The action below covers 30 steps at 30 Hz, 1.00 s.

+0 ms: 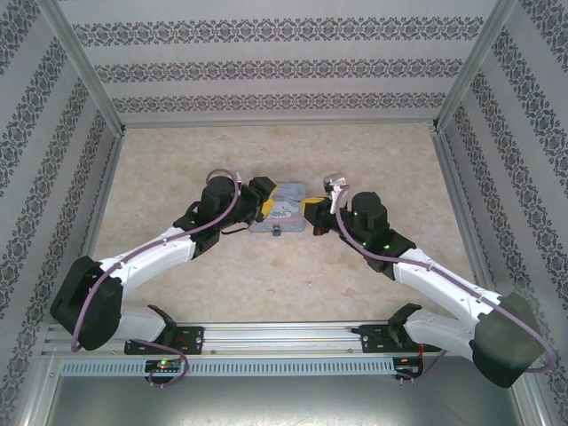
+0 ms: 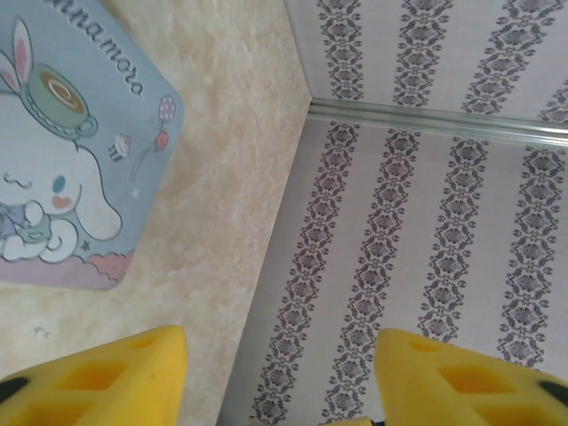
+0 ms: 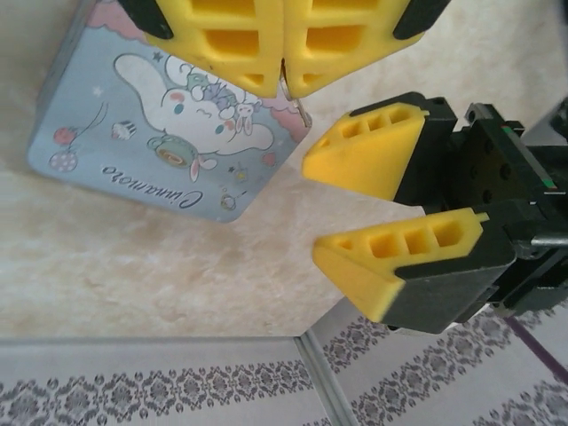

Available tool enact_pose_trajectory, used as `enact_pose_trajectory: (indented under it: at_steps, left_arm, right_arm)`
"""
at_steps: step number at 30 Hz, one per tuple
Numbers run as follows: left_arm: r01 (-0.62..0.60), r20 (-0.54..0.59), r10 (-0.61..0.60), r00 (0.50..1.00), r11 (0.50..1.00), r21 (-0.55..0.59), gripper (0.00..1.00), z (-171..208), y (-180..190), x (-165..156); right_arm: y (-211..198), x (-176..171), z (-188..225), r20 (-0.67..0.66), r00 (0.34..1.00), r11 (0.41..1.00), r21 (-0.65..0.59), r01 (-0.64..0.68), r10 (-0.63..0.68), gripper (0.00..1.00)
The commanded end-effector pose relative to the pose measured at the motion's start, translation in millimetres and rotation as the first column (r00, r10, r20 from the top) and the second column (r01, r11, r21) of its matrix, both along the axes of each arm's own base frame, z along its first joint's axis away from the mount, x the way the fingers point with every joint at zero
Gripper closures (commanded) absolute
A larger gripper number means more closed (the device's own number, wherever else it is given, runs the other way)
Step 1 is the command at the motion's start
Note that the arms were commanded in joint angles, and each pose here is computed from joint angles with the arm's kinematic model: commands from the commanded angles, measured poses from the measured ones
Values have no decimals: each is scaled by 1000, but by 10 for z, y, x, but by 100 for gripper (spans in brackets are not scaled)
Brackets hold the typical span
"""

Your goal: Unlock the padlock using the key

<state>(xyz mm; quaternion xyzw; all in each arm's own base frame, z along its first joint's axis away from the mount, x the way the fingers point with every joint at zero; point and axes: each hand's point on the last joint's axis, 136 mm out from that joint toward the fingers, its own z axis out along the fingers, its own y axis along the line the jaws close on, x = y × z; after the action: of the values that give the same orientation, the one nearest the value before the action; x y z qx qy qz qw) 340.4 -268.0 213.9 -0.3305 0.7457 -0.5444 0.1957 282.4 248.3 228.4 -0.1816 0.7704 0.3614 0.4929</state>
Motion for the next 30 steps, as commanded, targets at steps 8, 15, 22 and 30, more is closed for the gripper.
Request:
enact_pose_trajectory:
  at_steps: [8,15,22,30]
  left_arm:
    - [-35,-116,28,993,998,-58,57,54,-238,33]
    - [-51,-127,44,991,997,-50,68,-1,-221,29]
    - [-51,-135,45,990,998,-39,76,-41,-207,13]
    - [-42,-134,36,990,998,-38,80,-48,-235,6]
  right_arm:
    - [310,70,132,272,962,953,-294,66,17,100]
    - [355,67,139,314,949,934,-344,94,20,100]
    - [322,83,125,326,945,926,-361,114,11,100]
    - [347,97,112,324,946,924,-367,110,16,100]
